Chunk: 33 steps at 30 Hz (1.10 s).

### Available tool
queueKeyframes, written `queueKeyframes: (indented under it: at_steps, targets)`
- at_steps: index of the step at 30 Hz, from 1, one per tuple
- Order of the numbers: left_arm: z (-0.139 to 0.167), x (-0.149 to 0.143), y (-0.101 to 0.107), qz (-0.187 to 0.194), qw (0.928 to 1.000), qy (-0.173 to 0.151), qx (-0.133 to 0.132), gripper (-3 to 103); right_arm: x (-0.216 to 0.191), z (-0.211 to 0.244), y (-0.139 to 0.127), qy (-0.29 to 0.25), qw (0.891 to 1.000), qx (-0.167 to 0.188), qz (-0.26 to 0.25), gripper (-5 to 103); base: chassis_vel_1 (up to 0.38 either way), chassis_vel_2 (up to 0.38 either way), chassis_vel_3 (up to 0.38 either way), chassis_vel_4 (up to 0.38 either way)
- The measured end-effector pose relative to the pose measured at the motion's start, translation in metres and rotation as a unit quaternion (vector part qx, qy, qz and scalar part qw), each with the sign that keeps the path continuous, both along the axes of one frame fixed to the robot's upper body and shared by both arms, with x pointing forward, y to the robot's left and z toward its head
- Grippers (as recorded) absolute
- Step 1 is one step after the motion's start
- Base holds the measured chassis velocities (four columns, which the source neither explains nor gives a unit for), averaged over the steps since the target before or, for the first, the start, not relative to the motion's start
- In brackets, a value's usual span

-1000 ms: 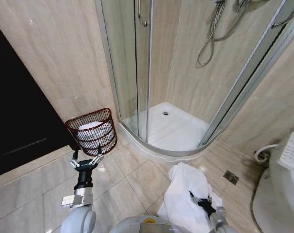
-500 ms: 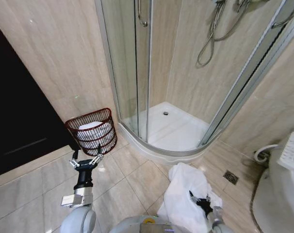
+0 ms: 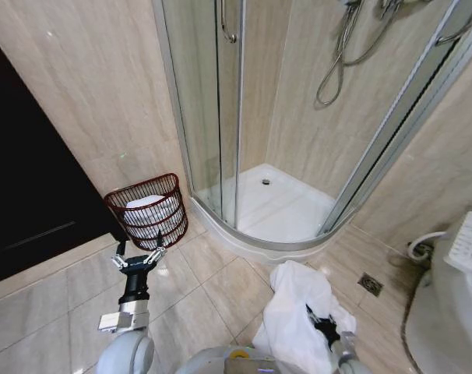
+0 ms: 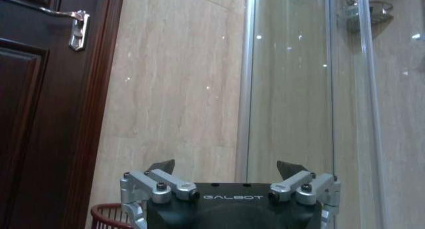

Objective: Discard the used towel into the hamper.

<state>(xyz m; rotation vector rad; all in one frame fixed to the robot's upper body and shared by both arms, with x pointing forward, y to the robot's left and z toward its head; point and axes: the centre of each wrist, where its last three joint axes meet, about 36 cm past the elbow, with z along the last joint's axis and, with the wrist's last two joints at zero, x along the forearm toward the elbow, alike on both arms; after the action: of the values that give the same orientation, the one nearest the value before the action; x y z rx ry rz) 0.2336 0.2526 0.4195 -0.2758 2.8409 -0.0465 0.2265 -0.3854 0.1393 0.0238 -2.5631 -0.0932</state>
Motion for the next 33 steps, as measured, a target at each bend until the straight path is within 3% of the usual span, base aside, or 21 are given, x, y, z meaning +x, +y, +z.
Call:
queueKeyframes:
  at_steps: [6, 10, 17, 21, 25, 27, 30, 33]
  targets:
    - [0.001, 0.001, 0.000, 0.000, 1.0000, -0.002, 0.000, 100, 0.000, -0.002, 0.001, -0.002, 1.000, 0.001, -0.003, 30, 0.000, 0.000, 0.000, 0.000]
    - [0.001, 0.001, 0.000, 0.000, 1.0000, -0.003, -0.001, 100, 0.001, -0.003, 0.005, -0.005, 1.000, 0.001, -0.011, 25, 0.000, 0.000, 0.000, 0.000]
    - [0.003, 0.000, -0.001, -0.001, 1.0000, -0.005, -0.003, 100, 0.008, 0.009, 0.016, -0.046, 0.998, -0.004, -0.032, 25, 0.000, 0.000, 0.000, 0.000]
    - [0.003, 0.001, -0.001, -0.001, 1.0000, -0.006, -0.004, 100, 0.009, 0.026, 0.026, -0.096, 0.994, -0.013, -0.045, 25, 0.000, 0.000, 0.000, 0.000]
    - [0.003, 0.001, -0.002, 0.000, 1.0000, -0.005, -0.004, 100, 0.014, 0.057, 0.033, -0.169, 0.983, -0.032, -0.061, 24, 0.000, 0.000, 0.000, 0.000]
    - [0.003, 0.000, -0.002, 0.000, 1.0000, -0.005, -0.004, 100, 0.015, 0.061, 0.033, -0.176, 0.982, -0.033, -0.063, 24, 0.000, 0.000, 0.000, 0.000]
    - [0.004, 0.001, -0.002, 0.000, 1.0000, -0.006, -0.005, 100, 0.025, 0.098, 0.033, -0.240, 0.966, -0.055, -0.075, 24, 0.000, 0.000, 0.000, 0.000]
    - [0.004, 0.001, -0.002, 0.000, 1.0000, -0.006, -0.005, 100, 0.027, 0.117, 0.032, -0.263, 0.959, -0.064, -0.079, 24, 0.000, 0.000, 0.000, 0.000]
